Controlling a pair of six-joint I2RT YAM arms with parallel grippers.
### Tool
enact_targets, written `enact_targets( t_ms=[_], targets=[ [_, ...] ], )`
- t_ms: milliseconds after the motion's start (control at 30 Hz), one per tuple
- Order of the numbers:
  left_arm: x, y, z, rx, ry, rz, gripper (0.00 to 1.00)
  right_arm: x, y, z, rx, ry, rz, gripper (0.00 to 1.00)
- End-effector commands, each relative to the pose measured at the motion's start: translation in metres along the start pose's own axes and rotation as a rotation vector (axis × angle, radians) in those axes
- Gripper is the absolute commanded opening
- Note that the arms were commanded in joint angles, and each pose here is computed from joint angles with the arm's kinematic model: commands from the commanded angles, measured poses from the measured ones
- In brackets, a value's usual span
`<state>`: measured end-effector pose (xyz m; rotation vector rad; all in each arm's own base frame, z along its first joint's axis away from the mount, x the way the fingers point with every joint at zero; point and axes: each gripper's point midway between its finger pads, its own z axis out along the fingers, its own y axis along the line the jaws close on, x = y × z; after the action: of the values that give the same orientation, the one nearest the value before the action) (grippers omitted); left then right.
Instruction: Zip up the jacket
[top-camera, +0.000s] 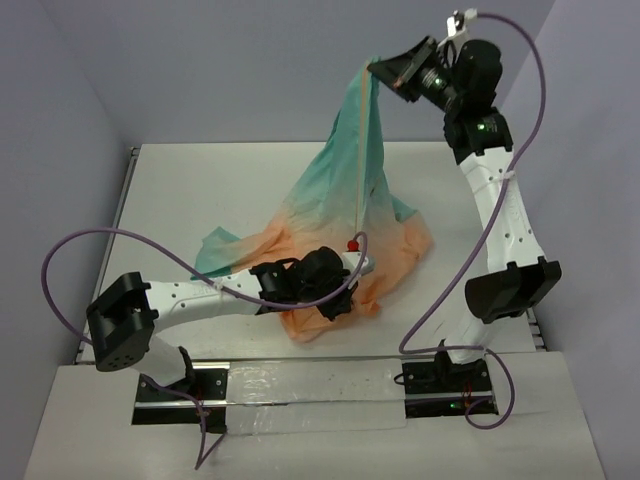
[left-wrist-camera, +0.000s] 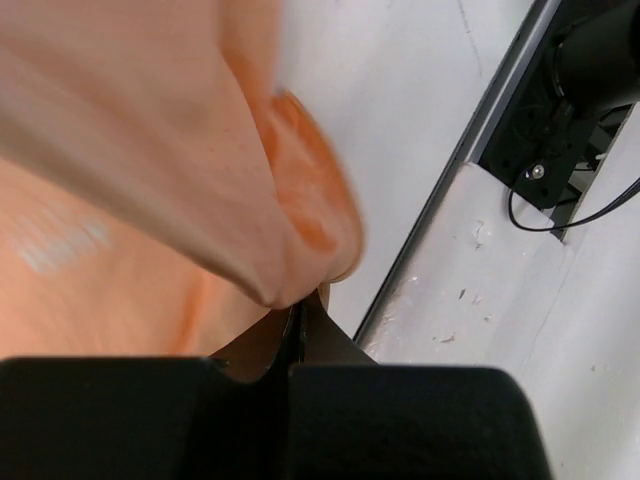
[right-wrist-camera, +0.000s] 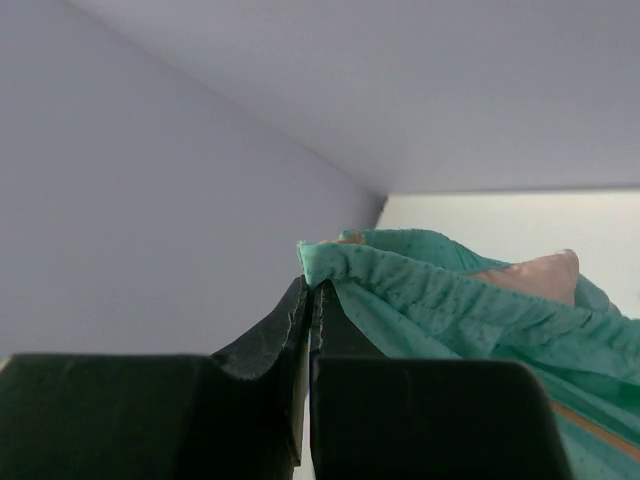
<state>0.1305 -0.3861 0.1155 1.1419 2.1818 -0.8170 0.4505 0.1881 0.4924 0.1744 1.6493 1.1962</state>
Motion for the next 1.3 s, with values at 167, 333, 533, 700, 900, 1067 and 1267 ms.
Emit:
enact_targets(
  t_ms=[167,333,533,700,900,1067,1267],
  targets=[
    [0.044,-0.044,-0.007,-0.038,0.096,0.047,0.0,-0.1,0.07,-0.026,-0.138,-0.256,-0.112,0.0],
    [0.092,-0.056,-0.005,-0.027,0.18,0.018,0.0,-0.116,0.063,-0.038,-0.13,-0.301,-0.105,0.0],
    [0.122,-0.062,-0.006,-0.013,0.205,-0.041,0.0,-0.129,0.058,-0.049,-0.121,-0.326,-0.107,0.0],
    [0.128,-0.058,-0.013,-0.025,0.193,-0.085,0.0,-0.131,0.054,-0.053,-0.12,-0.322,-0.112,0.0],
    [0.095,-0.029,-0.036,-0.194,0.052,-0.082,0.0,-0.11,0.034,-0.047,-0.135,-0.267,-0.071,0.0],
    [0.04,0.024,-0.073,-0.363,-0.14,-0.129,0.0,-0.092,0.012,-0.046,-0.102,-0.242,-0.038,0.0],
    [-0.045,0.104,-0.166,-0.51,-0.489,-0.278,0.0,-0.072,-0.023,-0.052,-0.012,-0.253,-0.045,0.0]
  ],
)
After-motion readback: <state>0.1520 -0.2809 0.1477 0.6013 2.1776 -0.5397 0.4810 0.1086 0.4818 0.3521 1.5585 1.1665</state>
